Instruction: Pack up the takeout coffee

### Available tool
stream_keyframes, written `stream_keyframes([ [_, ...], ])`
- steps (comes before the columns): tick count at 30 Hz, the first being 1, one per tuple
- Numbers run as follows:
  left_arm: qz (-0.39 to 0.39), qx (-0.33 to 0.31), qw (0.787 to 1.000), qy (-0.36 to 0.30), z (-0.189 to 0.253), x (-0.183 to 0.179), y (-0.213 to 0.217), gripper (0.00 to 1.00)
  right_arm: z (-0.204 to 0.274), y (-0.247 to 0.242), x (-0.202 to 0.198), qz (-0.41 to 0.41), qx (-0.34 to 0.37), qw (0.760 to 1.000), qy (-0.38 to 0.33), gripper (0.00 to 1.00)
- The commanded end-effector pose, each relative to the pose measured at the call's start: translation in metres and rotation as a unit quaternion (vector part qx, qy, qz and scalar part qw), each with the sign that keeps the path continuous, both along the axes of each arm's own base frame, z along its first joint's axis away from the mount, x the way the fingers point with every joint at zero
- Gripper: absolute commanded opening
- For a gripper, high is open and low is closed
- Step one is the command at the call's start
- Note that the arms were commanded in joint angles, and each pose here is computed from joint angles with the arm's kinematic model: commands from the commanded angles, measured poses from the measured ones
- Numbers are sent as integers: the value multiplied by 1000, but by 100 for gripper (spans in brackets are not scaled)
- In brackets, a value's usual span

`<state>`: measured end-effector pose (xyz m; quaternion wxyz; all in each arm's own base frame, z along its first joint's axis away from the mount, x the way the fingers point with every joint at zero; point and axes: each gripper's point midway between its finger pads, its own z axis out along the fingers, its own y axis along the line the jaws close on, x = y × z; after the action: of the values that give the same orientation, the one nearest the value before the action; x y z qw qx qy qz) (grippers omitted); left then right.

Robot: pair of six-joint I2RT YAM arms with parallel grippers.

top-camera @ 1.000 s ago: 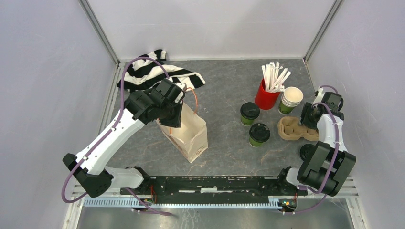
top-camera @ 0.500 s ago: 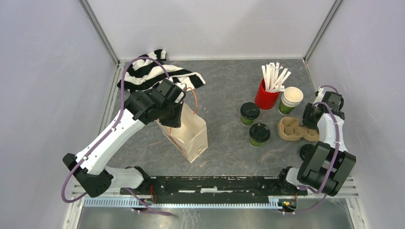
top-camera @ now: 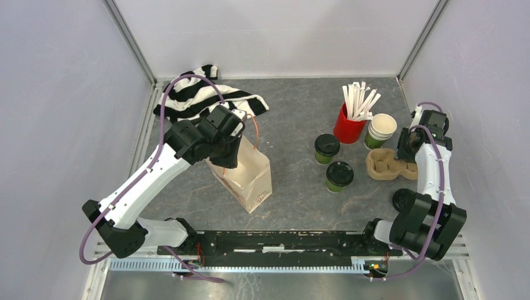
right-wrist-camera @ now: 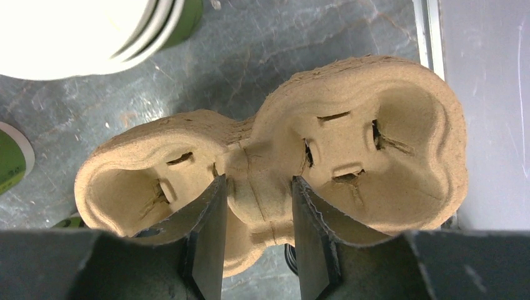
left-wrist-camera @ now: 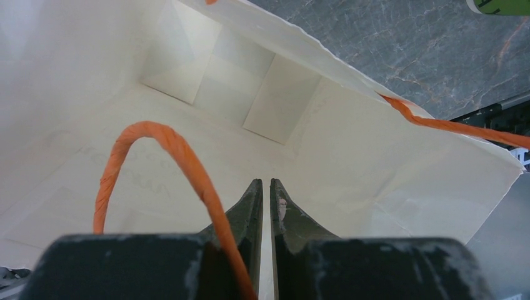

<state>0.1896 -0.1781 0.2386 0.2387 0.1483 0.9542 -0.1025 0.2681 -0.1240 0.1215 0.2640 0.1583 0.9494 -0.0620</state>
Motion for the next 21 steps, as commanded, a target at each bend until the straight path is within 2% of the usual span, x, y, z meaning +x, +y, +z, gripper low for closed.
stream_keyframes([
  [1,-16,0,999,-34,12,6,0,16,4,-21,-17,-29,-60,998,21,0],
  [3,-21,2,999,-39,14,7,-2,16,0,-6,-14,-20,-20,999,20,0],
  [6,-21,5,999,-39,15,7,-1,16,54,-13,8,-28,-59,995,-73,0],
  [8,-21,4,999,-37,14,6,-2,16,48,-17,9,-29,-67,995,-72,0],
  [11,-24,-1,999,-37,14,6,-4,16,8,14,9,8,32,999,-19,0],
  [12,-24,-1,999,-37,15,6,-4,16,14,25,16,9,63,997,-41,0],
  [13,-24,-1,999,-36,15,6,-4,15,26,26,20,2,63,996,-70,0],
  [14,-23,-1,999,-36,16,6,-4,15,39,12,18,-12,15,997,-76,0],
  [15,-22,-1,999,-37,17,6,-4,15,50,2,12,-16,-59,997,-48,0],
  [16,-22,-2,999,-38,18,6,-4,15,51,-11,1,-16,-133,991,1,0],
  [17,-22,-2,999,-39,18,5,-3,15,37,-17,-10,-15,-153,987,46,0],
  [18,-21,-3,999,-40,18,5,-3,15,19,-20,-22,-23,-129,989,71,0],
  [19,-22,-4,999,-39,18,5,-3,15,9,-15,-23,-27,-83,994,61,0],
  [21,-23,-5,999,-37,18,5,-4,15,18,1,-6,-11,-33,999,-22,0],
])
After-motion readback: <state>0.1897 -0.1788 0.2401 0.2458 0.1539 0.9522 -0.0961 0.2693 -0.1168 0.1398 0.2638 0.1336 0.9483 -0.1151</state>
